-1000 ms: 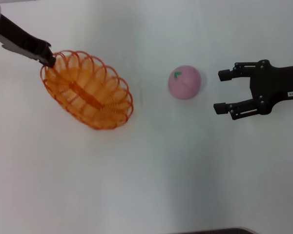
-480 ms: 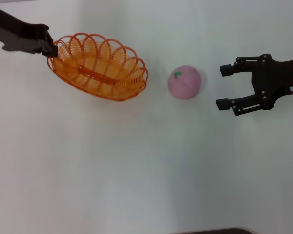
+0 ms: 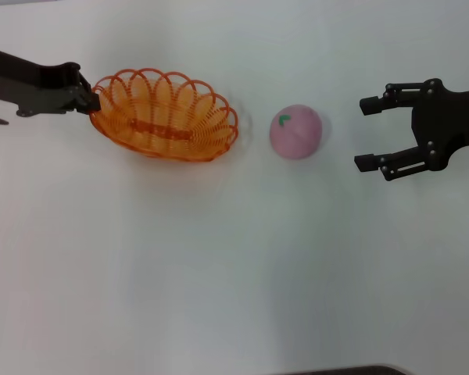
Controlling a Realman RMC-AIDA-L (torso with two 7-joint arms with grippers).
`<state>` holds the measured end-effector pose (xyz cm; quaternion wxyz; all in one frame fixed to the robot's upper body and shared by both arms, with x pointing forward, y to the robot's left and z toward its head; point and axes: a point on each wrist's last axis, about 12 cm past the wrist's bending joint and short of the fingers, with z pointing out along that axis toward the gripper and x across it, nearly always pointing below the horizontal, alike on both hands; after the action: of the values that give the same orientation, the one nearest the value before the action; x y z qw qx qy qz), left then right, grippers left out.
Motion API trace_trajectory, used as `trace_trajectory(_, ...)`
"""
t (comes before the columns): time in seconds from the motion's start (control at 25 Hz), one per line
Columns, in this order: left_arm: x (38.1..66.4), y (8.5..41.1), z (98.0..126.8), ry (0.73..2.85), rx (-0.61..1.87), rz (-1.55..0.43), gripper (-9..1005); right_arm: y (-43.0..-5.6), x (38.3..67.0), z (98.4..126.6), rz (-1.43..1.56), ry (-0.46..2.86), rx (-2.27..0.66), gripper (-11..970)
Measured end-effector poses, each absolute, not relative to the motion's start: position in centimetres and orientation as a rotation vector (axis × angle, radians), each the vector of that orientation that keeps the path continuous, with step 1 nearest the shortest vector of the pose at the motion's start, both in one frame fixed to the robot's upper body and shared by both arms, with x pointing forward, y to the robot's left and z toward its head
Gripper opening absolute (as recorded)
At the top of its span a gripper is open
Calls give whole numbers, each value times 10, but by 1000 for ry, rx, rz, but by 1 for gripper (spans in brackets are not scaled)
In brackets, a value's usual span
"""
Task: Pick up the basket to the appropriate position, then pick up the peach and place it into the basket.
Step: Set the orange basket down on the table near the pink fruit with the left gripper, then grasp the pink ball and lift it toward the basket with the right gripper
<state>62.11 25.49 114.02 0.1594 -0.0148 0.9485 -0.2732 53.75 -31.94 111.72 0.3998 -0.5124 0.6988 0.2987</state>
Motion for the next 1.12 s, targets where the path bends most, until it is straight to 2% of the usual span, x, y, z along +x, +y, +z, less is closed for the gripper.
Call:
trace_trajectory(0.24,613,263,1130,2717,-97,-791,97,-320,540,1119,741,1761,-1305,915)
trace_trajectory(0.52,607,280,1130,2657,-5,-709,402,-319,541,1120,748,1761,-1280,915)
trace_trajectory(0.68,594,290,1143,2475,222,-757,544,-317,544,1125,782,1758,-1212,915)
trace_trajectory(0.88,560,303,1149,2198,538,-800,598,-314,553,1134,836,1802,-1099,915)
trace_trajectory(1.12,519,310,1126,2065,794,-842,620,-313,577,1152,881,1911,-903,914)
